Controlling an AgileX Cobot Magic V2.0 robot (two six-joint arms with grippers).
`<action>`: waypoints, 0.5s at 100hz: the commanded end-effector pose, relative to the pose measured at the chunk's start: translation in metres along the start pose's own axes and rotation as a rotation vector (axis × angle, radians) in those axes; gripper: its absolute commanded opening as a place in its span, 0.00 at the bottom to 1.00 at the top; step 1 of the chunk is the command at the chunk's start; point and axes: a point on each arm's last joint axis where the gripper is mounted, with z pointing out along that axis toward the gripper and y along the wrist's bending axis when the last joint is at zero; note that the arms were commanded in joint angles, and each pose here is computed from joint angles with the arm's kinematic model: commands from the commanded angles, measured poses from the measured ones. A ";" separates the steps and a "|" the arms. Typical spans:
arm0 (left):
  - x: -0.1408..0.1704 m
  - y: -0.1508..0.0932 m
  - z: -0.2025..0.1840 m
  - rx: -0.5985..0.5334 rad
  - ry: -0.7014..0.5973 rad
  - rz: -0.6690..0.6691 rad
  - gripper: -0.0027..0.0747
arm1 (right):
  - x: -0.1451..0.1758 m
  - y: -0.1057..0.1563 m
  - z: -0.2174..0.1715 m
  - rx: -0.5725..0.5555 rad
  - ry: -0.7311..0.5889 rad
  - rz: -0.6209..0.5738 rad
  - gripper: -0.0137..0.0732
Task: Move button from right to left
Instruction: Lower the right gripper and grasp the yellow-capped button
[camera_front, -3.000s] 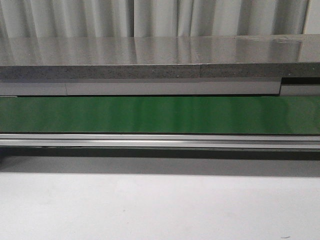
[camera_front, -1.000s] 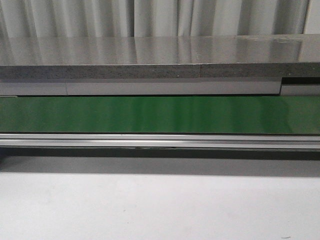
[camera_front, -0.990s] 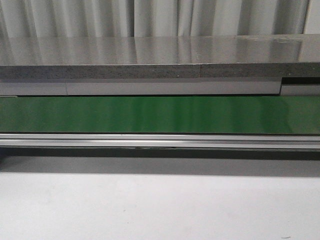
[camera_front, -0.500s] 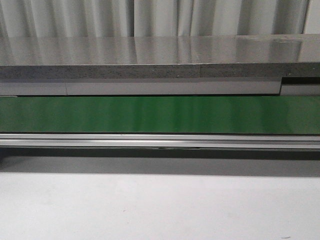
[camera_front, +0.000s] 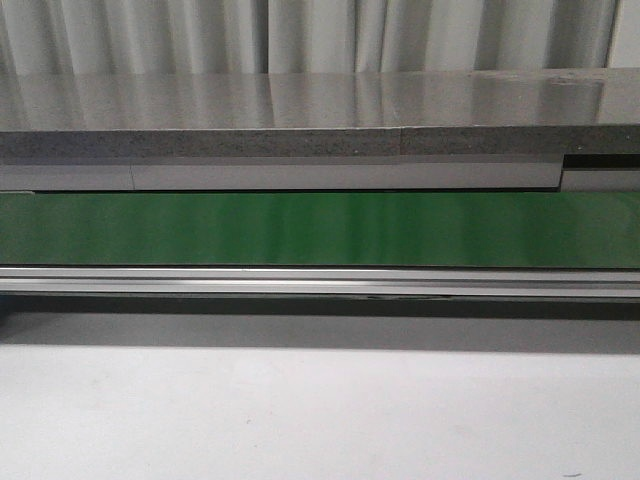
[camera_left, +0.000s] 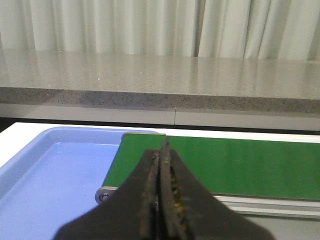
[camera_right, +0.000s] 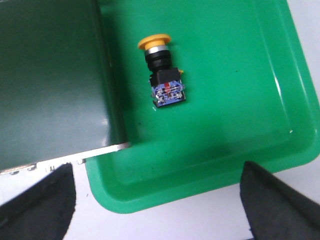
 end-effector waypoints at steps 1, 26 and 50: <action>0.006 0.000 -0.001 -0.001 -0.067 -0.020 0.01 | -0.017 -0.010 0.002 -0.008 -0.045 0.032 0.91; 0.006 0.000 -0.001 -0.001 -0.067 -0.020 0.01 | -0.034 -0.024 0.052 -0.038 0.090 0.094 0.91; 0.006 0.000 -0.001 -0.001 -0.067 -0.020 0.01 | -0.051 -0.032 0.095 -0.054 0.151 0.122 0.91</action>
